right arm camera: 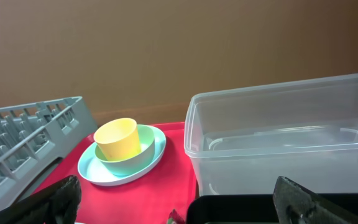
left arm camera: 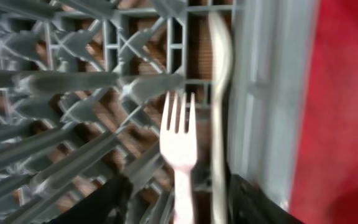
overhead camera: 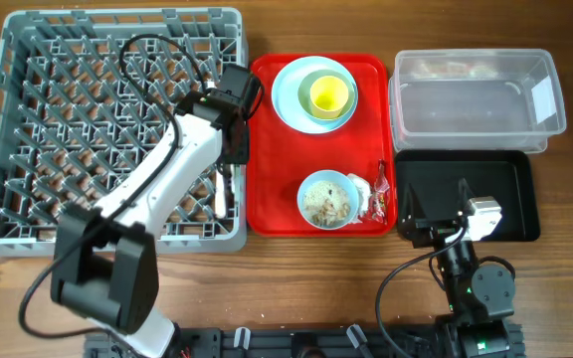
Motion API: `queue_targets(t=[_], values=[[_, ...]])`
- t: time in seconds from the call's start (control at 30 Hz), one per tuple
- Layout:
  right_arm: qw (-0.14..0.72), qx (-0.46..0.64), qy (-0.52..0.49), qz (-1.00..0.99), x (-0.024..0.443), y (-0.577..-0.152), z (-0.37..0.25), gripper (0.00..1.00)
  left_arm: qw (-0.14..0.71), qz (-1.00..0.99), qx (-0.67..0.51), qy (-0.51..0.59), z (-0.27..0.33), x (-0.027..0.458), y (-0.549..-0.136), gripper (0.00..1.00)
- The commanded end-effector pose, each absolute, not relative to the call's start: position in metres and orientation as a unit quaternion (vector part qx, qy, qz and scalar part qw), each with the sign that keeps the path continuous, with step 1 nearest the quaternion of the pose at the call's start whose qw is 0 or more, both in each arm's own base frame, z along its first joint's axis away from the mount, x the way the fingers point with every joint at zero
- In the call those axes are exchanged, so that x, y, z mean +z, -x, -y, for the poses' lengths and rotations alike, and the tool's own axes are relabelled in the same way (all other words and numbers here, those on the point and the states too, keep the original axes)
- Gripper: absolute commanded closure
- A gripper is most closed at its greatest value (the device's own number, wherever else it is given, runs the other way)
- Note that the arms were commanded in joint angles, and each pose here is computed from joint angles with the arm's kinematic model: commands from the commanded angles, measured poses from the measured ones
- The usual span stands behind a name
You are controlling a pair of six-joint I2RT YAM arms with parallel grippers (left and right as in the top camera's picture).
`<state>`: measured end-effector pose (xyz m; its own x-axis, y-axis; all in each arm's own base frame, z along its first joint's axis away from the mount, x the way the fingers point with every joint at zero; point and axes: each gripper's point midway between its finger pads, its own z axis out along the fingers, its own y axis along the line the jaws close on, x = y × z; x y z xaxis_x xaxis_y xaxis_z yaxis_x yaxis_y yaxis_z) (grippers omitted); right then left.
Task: Sort waste into correct bins and load items into the dishwasher rack
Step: 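Carry the spoon left and place it into the dish rack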
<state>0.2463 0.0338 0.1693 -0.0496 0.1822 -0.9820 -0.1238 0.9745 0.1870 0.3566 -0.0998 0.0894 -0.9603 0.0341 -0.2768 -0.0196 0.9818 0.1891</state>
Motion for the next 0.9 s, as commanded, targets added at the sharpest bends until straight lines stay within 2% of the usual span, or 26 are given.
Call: queue_targets(t=[0.0, 0.1, 0.27, 0.4, 0.5, 0.63, 0.73, 0.8, 0.87], values=[[0.691, 0.11, -0.02, -0.714, 0.171, -0.246, -0.034, 0.0, 0.149, -0.986, 0.081, -0.006, 0.106, 0.087, -0.362, 0.4], [0.691, 0.11, -0.02, -0.714, 0.171, -0.246, -0.034, 0.0, 0.186, -0.98, 0.066, 0.01, 0.101, 0.117, -0.369, 0.38], [0.691, 0.11, -0.02, -0.714, 0.171, -0.246, -0.034, 0.0, 0.275, -0.959, 0.035, 0.055, 0.078, 0.187, -0.377, 0.28], [0.691, 0.11, -0.02, -0.714, 0.171, -0.246, -0.034, 0.0, 0.301, -0.951, -0.006, 0.07, 0.073, 0.216, -0.368, 0.29], [0.691, 0.11, -0.02, -0.714, 0.171, -0.246, -0.034, 0.0, 0.294, -0.953, -0.006, 0.081, 0.07, 0.216, -0.363, 0.29], [0.691, 0.11, -0.02, -0.714, 0.171, -0.246, -0.034, 0.0, 0.284, -0.948, 0.006, 0.142, 0.049, 0.213, -0.36, 0.23], [0.691, 0.11, -0.02, -0.714, 0.171, -0.246, -0.034, 0.0, 0.282, -0.939, 0.001, 0.195, 0.028, 0.212, -0.362, 0.14], [0.691, 0.11, -0.02, -0.714, 0.171, -0.246, -0.034, 0.0, 0.275, -0.937, 0.004, 0.217, 0.011, 0.211, -0.361, 0.0], [0.691, 0.11, -0.02, -0.714, 0.171, -0.246, -0.034, 0.0, 0.266, -0.936, 0.01, 0.229, 0.001, 0.208, -0.357, 0.0]])
